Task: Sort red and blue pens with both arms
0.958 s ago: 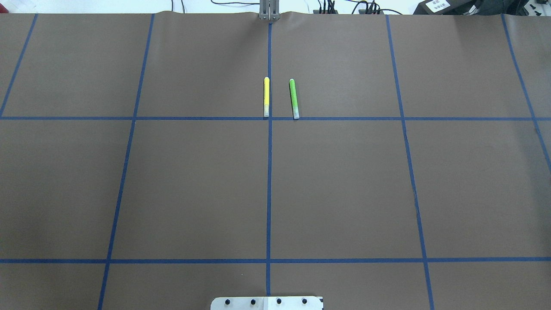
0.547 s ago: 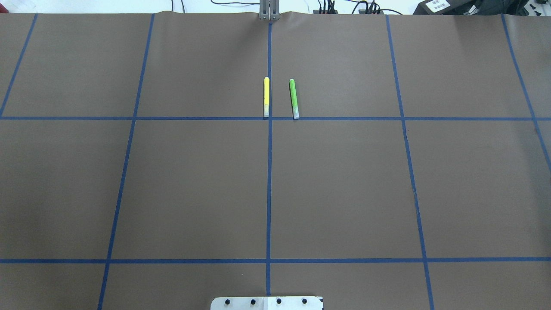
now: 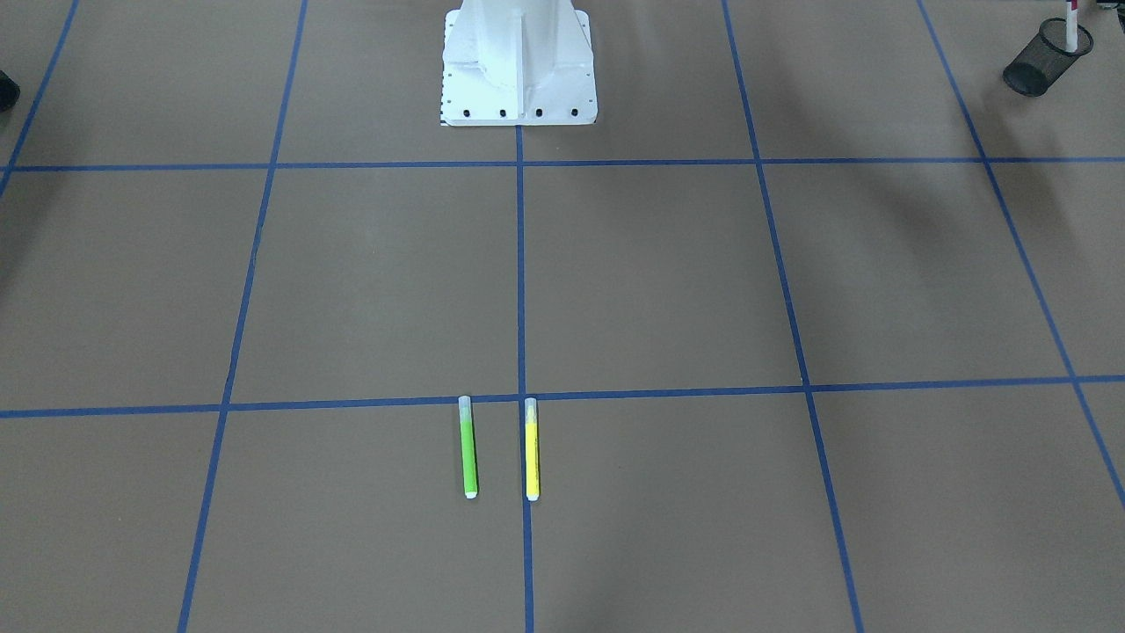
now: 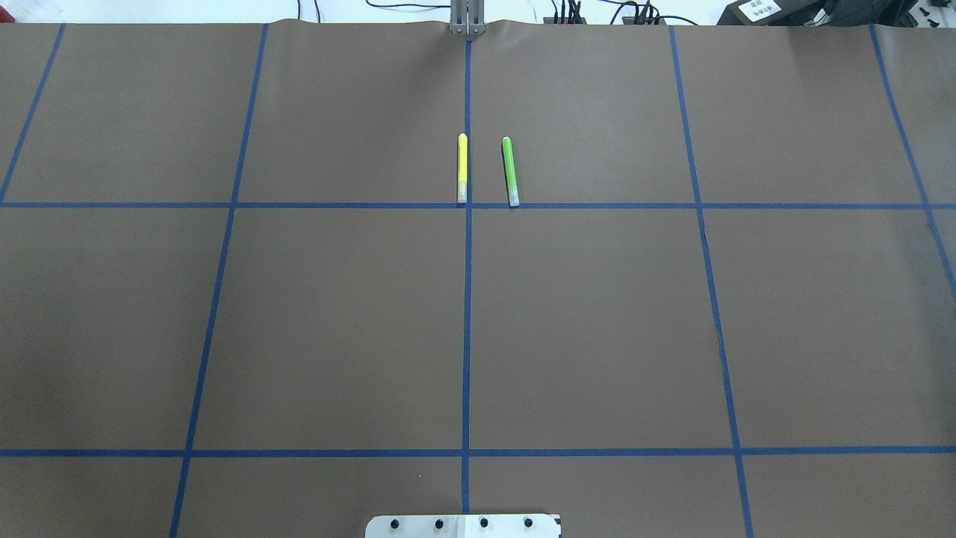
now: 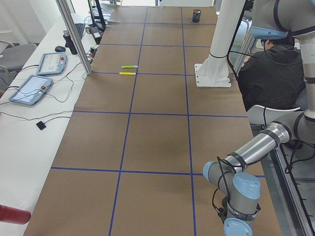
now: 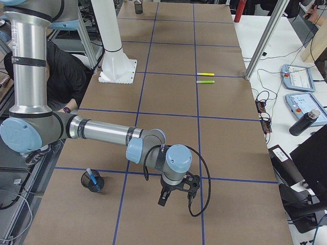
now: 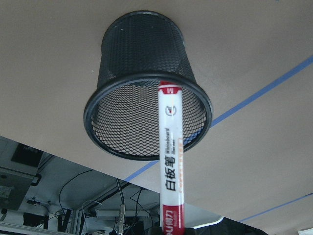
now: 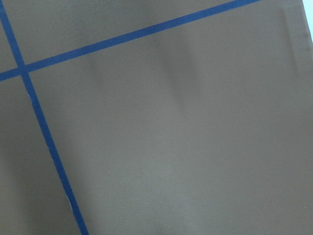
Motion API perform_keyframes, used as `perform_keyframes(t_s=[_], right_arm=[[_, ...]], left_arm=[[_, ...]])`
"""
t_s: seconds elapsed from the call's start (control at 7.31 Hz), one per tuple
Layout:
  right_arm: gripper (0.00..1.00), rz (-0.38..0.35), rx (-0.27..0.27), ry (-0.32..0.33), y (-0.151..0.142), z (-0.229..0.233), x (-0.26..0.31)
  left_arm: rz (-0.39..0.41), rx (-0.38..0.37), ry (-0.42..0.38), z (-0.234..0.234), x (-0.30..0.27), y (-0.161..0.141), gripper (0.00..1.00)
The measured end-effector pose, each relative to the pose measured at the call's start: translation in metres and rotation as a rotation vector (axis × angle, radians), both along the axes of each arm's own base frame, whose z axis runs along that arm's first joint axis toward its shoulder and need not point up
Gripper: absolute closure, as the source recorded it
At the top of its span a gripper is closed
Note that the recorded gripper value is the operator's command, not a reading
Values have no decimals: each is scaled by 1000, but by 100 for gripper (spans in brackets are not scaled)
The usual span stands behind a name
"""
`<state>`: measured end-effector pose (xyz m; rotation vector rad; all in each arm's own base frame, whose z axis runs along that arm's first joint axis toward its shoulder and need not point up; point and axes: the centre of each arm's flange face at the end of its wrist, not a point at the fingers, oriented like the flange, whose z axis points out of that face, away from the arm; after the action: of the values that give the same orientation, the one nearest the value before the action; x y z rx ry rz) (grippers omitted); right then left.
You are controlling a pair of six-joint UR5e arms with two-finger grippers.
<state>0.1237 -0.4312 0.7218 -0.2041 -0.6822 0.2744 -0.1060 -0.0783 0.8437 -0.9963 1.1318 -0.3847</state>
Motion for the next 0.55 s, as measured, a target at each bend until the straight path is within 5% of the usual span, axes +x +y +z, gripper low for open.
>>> perform_keyframes(t_s=[0.14,0.55], right_arm=[[0,0,-1,0,0,0,0],[0,1,0,0,0,-1,0]], left_arm=[[0,-5,2,1,1,2,1],[-2,14,-4,-1,-3,-8,0]])
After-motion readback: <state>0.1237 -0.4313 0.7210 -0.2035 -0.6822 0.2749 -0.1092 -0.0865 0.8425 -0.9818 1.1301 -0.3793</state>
